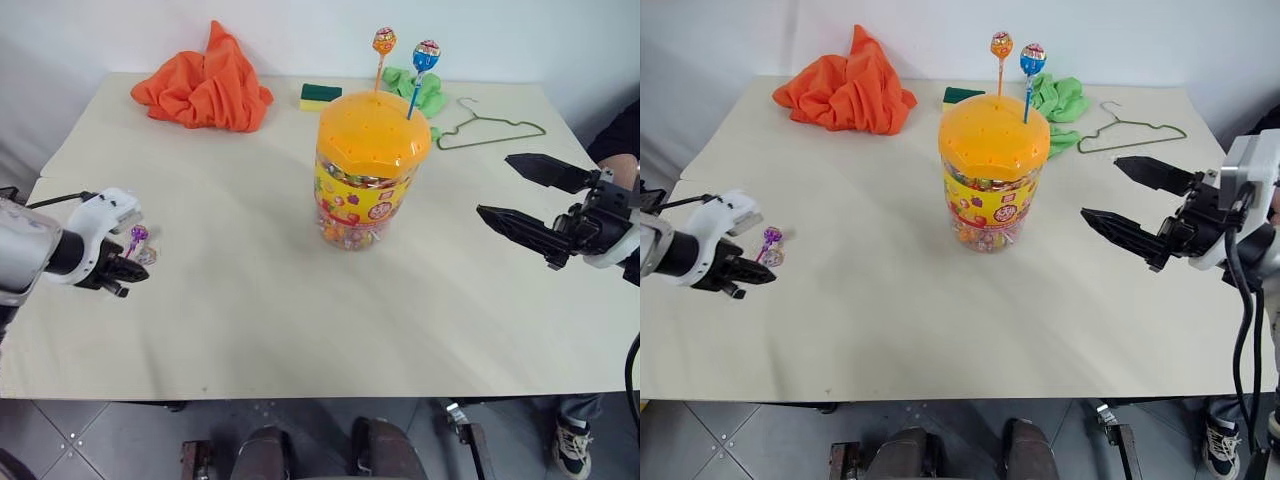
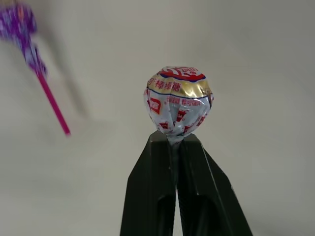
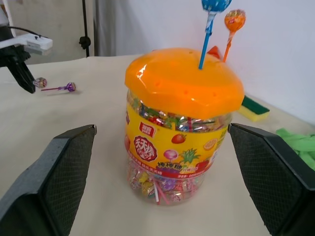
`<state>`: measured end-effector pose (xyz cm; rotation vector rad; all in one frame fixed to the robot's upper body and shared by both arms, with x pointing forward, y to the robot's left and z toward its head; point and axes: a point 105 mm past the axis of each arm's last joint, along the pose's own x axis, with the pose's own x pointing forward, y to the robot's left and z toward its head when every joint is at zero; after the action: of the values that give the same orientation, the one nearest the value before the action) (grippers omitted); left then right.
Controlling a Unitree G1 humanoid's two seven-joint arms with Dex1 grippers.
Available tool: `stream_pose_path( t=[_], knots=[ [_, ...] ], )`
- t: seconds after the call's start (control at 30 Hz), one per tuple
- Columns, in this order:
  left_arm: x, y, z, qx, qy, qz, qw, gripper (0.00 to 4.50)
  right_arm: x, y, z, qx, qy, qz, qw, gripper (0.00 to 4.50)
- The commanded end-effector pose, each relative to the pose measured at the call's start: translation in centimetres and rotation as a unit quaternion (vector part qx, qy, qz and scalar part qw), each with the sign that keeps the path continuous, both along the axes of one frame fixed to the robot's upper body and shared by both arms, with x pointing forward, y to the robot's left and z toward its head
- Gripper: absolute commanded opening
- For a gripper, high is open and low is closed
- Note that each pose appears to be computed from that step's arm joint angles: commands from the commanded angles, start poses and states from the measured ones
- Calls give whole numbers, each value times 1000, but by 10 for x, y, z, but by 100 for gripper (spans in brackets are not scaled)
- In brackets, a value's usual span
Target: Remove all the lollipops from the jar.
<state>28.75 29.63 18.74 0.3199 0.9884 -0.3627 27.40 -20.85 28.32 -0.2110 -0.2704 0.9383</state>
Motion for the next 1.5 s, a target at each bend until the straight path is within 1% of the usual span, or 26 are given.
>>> stream_pose_path(
  t=[0.03, 0.27, 0.3, 0.33, 0.37, 0.5, 0.57, 0.63, 0.67, 0.7, 0.73, 0.77, 0.8, 0.83, 0.9, 0.97, 1.0, 1.13, 1.23, 1.4, 1.5],
  knots=[
    [-4, 3, 13, 6, -24, 3, 1000, 134, -3, 3, 9, -8, -17, 11, 1000, 450],
    [-10, 4, 14, 8, -29, 2, 1000, 354, 1, 7, 8, -8, -13, 22, 1000, 450],
    [-10, 4, 16, 8, -31, 2, 999, 383, 1, 7, 8, -8, -13, 23, 1000, 450],
    [-10, 4, 18, 9, -37, -1, 999, 422, 2, 8, 8, -8, -14, 23, 1000, 450],
    [-9, 4, 21, 7, -43, -2, 999, 447, 2, 8, 9, -8, -14, 24, 1000, 450],
    [0, -3, 34, -3, -80, -27, 996, 449, 4, 8, 11, -8, -18, 25, 999, 450],
    [11, -18, 52, -33, -140, -76, 987, 449, 6, 7, 14, -10, -24, 19, 999, 450],
    [19, -36, 71, -82, -202, -126, 968, 449, 10, 6, 18, -12, -31, 10, 999, 450],
    [24, -51, 84, -126, -252, -167, 945, 449, 17, 6, 23, -10, -39, -4, 999, 450],
    [27, -59, 94, -155, -286, -192, 926, 449, 22, 6, 27, -8, -45, -14, 999, 450],
    [28, -71, 106, -195, -330, -232, 894, 449, 28, 8, 30, -7, -48, -19, 999, 450],
    [28, -77, 113, -220, -358, -255, 871, 449, 31, 10, 32, -7, -48, -21, 999, 450],
    [27, -82, 116, -246, -373, -276, 851, 449, 36, 13, 33, -6, -47, -20, 999, 450],
    [26, -88, 119, -276, -387, -307, 824, 449, 44, 18, 35, -2, -44, -21, 999, 450],
    [23, -97, 119, -316, -398, -358, 783, 449, 58, 25, 40, 9, -38, -26, 999, 450],
    [17, -104, 117, -326, -409, -422, 740, 449, 69, 31, 45, 19, -37, -28, 999, 450],
    [15, -105, 116, -326, -413, -444, 725, 449, 73, 33, 46, 21, -36, -28, 999, 450],
    [17, -109, 113, -353, -408, -470, 698, 449, 93, 52, 55, 35, -32, -17, 999, 450],
    [19, -113, 114, -359, -414, -475, 689, 449, 105, 65, 59, 43, -18, -3, 999, 450],
    [22, -111, 110, -348, -410, -466, 702, 449, 103, 88, 61, 33, -8, 60, 998, 450],
    [22, -110, 108, -345, -413, -457, 708, 450, 104, 94, 66, 39, -4, 76, 996, 389]
  ],
)
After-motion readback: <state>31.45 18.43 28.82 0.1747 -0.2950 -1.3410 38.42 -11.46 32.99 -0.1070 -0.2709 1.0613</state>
